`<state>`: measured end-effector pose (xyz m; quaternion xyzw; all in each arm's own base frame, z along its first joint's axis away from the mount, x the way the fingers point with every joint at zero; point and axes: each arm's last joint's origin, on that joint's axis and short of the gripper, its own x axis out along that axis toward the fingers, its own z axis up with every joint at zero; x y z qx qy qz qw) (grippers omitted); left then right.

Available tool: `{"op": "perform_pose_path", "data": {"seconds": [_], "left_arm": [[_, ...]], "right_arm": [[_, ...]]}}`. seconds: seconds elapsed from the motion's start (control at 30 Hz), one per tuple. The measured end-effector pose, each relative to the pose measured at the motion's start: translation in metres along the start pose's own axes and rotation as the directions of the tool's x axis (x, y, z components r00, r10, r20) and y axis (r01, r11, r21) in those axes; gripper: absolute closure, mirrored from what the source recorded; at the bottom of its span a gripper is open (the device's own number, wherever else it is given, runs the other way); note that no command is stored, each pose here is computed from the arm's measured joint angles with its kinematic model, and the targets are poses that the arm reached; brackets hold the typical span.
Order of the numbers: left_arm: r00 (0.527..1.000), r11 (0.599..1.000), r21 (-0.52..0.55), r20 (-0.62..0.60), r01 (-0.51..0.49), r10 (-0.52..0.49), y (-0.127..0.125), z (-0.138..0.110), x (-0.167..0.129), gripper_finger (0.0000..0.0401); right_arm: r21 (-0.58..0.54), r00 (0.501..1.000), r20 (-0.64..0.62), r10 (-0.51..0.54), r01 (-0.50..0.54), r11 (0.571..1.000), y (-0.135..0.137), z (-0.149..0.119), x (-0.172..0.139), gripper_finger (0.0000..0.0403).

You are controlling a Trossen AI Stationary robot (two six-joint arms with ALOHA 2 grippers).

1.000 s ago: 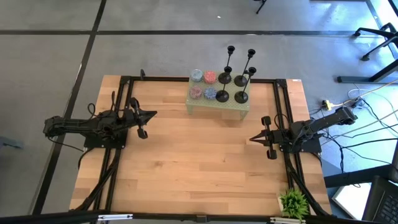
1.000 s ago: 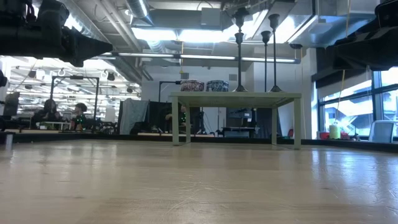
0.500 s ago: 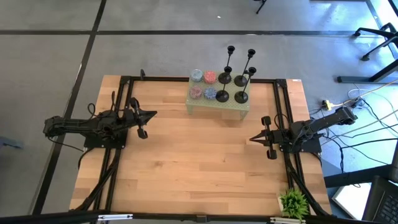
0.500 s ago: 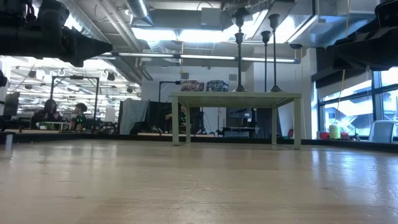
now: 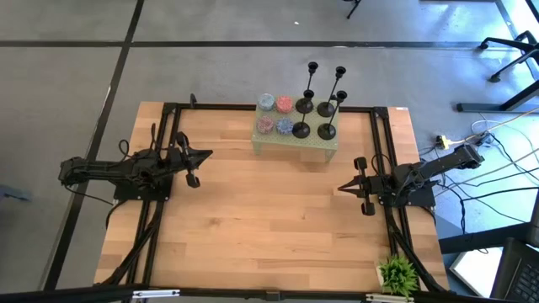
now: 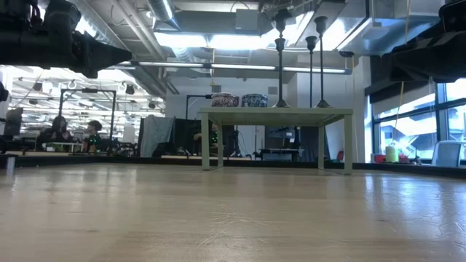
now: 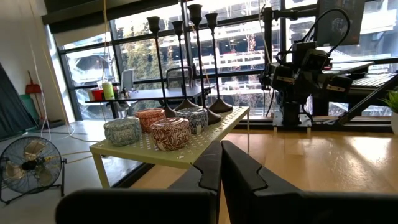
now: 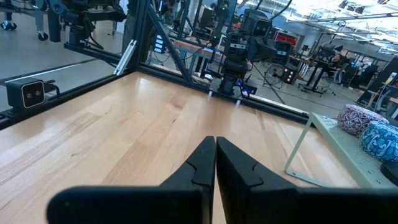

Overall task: Pick & Place candle stick holders
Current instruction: Return to Home Position

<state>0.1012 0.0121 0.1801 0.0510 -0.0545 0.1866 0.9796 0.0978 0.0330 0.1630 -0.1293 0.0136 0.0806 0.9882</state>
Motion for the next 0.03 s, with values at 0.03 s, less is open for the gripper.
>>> {"op": "perform_pose_path", "data": {"seconds": [0.03], "left_arm": [[1.0,1.0,0.0,0.0,0.0,0.0,0.0,0.0,0.0,0.0397]], "right_arm": [[0.0,1.0,0.0,0.0,0.0,1.0,0.0,0.0,0.0,0.0386]]}}
